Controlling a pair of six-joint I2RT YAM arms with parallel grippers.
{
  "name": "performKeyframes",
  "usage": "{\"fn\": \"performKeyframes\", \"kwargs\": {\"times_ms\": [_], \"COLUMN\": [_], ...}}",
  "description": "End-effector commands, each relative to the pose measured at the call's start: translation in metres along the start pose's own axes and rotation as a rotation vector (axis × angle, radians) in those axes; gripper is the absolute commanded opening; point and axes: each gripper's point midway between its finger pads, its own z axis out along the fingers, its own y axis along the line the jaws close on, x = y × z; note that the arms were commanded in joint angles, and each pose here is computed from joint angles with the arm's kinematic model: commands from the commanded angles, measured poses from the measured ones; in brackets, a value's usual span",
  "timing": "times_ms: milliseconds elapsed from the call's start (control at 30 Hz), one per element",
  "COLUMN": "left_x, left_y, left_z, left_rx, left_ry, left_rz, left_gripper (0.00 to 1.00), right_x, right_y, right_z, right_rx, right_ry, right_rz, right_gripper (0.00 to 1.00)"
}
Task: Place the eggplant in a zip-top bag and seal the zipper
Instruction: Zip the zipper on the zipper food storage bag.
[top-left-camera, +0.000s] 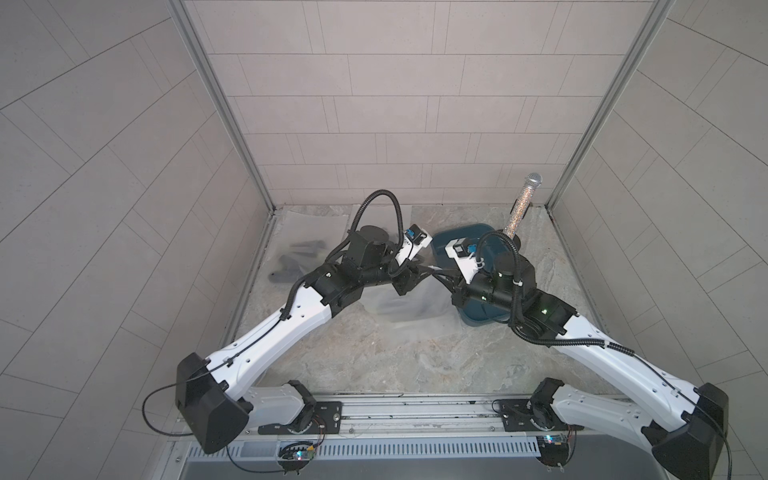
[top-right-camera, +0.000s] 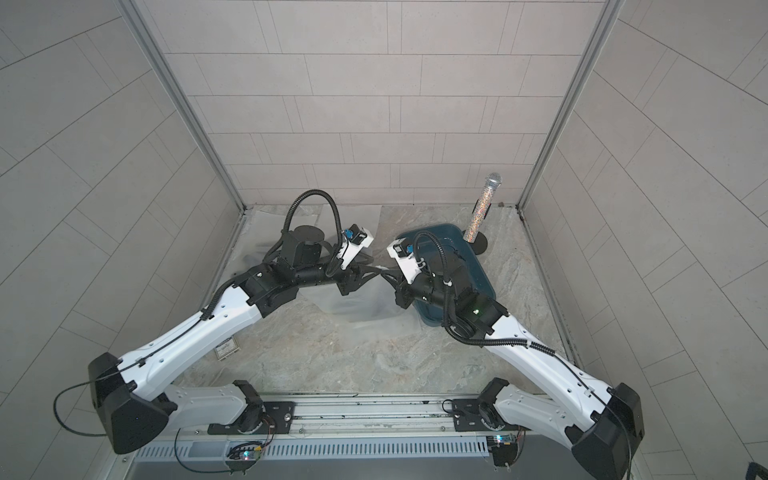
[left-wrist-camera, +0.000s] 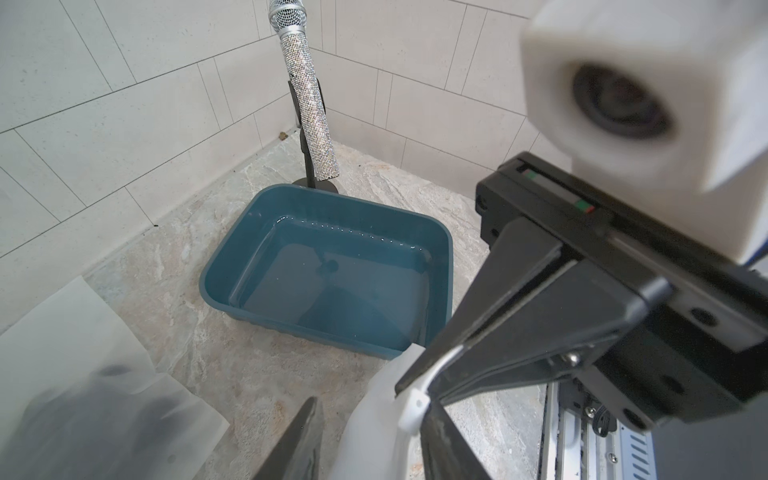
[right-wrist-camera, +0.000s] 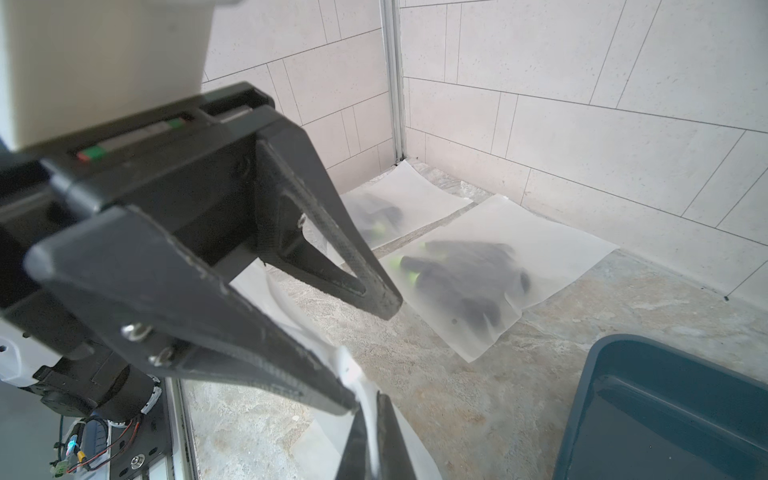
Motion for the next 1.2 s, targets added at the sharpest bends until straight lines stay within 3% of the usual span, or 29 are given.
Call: {"fn": "performKeyframes", "kwargs": {"times_ms": [0,367,800,1167], "left_x": [-0.025,-0.025,-0.019,-0.007], "left_y": [-0.005,-0.012,-0.011,-0.006], "left_z": [-0.005,-0.004,-0.006,-0.012], "left_rx": [0.037,0.082,0.072,0.025], "left_ry": [-0.066,-0.073,-0.051,0.011], "left_rz": [0.016,0.013,0.020,0.046], "left_gripper": [0.40,0.39,0.08,0.08], "right_x": [-0.013,-0.013,-0.014,-0.018], "right_y": [0.004,0.004,-0.007,-0.039], "right_z": [-0.005,-0.003,-0.003,-0.013], "right_rx": [-0.013,-0.016,0.049,0.242], "right_ry": [-0.032,-0.028,-0.032,-0.080], "right_rz": [-0.033,-0.029,0.014,0.130], "right_gripper": [0.00,0.00,0.00,0.00]}}
